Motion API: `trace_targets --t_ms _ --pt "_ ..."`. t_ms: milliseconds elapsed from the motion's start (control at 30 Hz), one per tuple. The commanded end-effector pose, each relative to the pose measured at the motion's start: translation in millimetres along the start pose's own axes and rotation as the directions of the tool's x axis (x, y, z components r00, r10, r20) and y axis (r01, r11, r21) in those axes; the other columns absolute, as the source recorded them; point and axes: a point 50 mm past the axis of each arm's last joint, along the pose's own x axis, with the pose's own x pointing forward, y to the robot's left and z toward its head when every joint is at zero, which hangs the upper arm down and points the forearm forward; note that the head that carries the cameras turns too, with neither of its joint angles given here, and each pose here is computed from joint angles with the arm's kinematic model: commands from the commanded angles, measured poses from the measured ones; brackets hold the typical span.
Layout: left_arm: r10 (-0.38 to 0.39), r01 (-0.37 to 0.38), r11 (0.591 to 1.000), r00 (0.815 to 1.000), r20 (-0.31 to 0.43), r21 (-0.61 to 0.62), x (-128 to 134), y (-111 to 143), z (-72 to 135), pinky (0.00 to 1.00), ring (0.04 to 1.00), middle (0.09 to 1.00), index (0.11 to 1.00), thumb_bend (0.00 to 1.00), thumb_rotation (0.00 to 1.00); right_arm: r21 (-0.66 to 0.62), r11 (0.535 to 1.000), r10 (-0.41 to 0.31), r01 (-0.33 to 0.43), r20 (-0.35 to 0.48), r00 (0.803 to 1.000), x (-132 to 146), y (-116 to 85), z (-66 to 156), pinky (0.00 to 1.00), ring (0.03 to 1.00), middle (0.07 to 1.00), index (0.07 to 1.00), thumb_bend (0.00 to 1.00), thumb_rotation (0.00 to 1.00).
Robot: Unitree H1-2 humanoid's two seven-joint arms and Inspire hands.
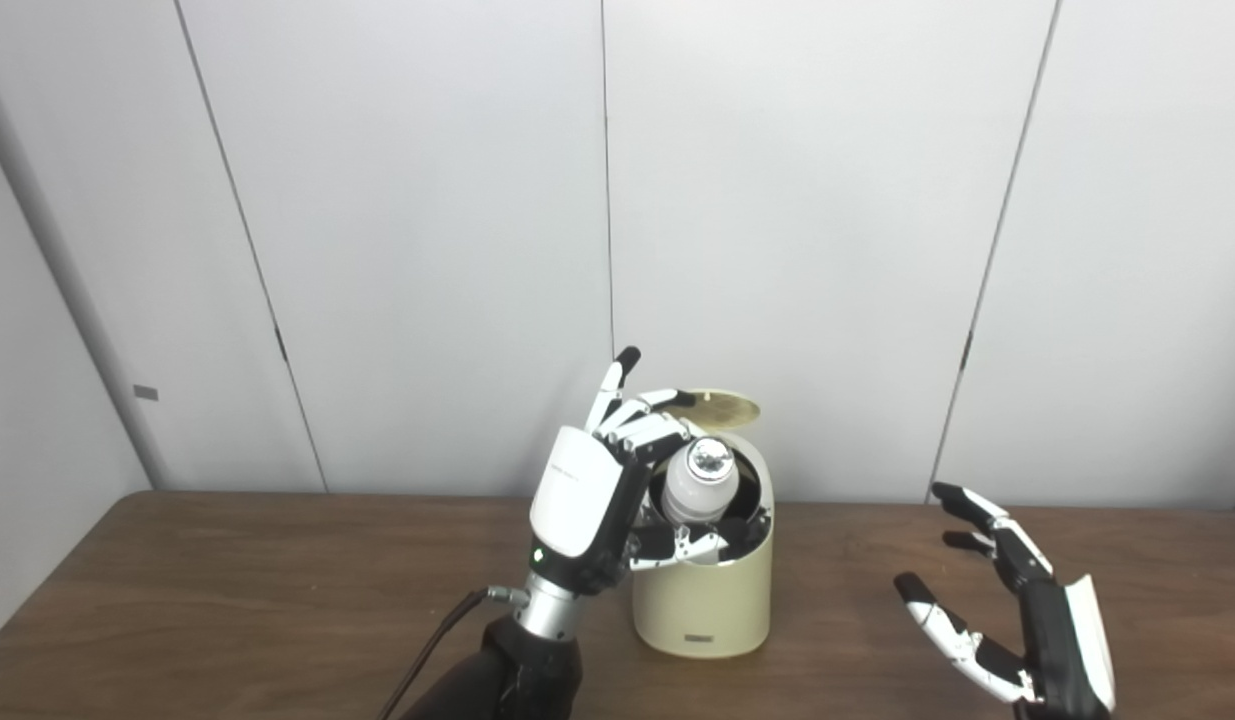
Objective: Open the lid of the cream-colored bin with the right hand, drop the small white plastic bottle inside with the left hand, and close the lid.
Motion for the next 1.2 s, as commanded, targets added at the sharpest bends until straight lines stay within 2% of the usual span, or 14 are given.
trace_targets --t_ms 0,267,533,867,1000,1033,1067,1100,1133,1167 --pt "0.065 -0.065 0.998 0.996 0.063 0.005 32.2 12.5 -4.0 1.0 0.737 0.468 0.497 0.53 0.0 0.024 1.0 -0.013 0.011 0.086 0.996 12.8 -1.0 15.4 0.7 0.815 0.821 0.782 0.24 0.37" --pt "0.053 -0.052 0.998 0.998 0.034 -0.021 38.5 4.6 -6.0 1.0 0.728 0.464 0.503 0.52 0.0 0.033 0.999 -0.023 0.02 0.078 0.997 12.2 1.3 15.2 0.69 0.812 0.823 0.781 0.26 0.44" --pt "0.048 -0.047 0.999 0.998 0.038 -0.012 43.7 1.4 -9.1 1.0 0.719 0.467 0.499 0.52 0.0 0.008 1.0 -0.026 0.026 0.079 0.996 12.1 1.4 18.2 0.69 0.807 0.818 0.779 0.27 0.46" --pt "0.018 -0.026 0.995 0.996 -0.087 -0.097 36.6 0.7 -14.9 1.0 0.709 0.46 0.511 0.52 0.0 0.018 1.0 -0.027 0.026 0.083 0.996 11.9 0.9 19.8 0.69 0.81 0.818 0.78 0.26 0.42" --pt "-0.017 0.003 0.993 0.994 -0.11 -0.12 32.4 1.3 -16.0 1.0 0.746 0.485 0.5 0.52 0.0 0.018 1.0 -0.026 0.025 0.079 0.997 11.7 0.5 20.2 0.69 0.809 0.818 0.781 0.26 0.43" --pt "-0.025 0.01 0.992 0.993 -0.114 -0.124 31.3 1.5 -16.5 1.0 0.758 0.528 0.496 0.52 0.05 0.016 1.0 -0.026 0.025 0.079 0.996 11.7 0.4 20.2 0.69 0.808 0.817 0.78 0.26 0.43" --pt "-0.031 0.016 0.992 0.992 -0.119 -0.129 30.1 1.8 -17.0 1.0 0.764 0.546 0.533 0.76 0.17 0.012 1.0 -0.025 0.025 0.081 0.996 11.7 0.3 20.1 0.69 0.807 0.817 0.779 0.26 0.43" --pt "-0.036 0.02 0.991 0.992 -0.123 -0.133 29.1 2.0 -17.4 1.0 0.773 0.556 0.553 0.88 0.28 0.011 1.0 -0.025 0.024 0.083 0.996 11.8 0.2 20.0 0.68 0.806 0.815 0.778 0.26 0.43" --pt "-0.039 0.022 0.991 0.991 -0.125 -0.135 28.3 2.3 -17.7 1.0 0.781 0.562 0.565 0.95 0.38 0.011 1.0 -0.024 0.023 0.084 0.996 11.8 0.3 20.0 0.68 0.806 0.815 0.777 0.26 0.43" --pt "-0.04 0.023 0.99 0.991 -0.126 -0.136 27.8 2.5 -17.9 1.0 0.783 0.563 0.568 0.98 0.44 0.016 1.0 -0.023 0.022 0.084 0.996 11.8 0.3 20.0 0.68 0.805 0.814 0.776 0.26 0.43"
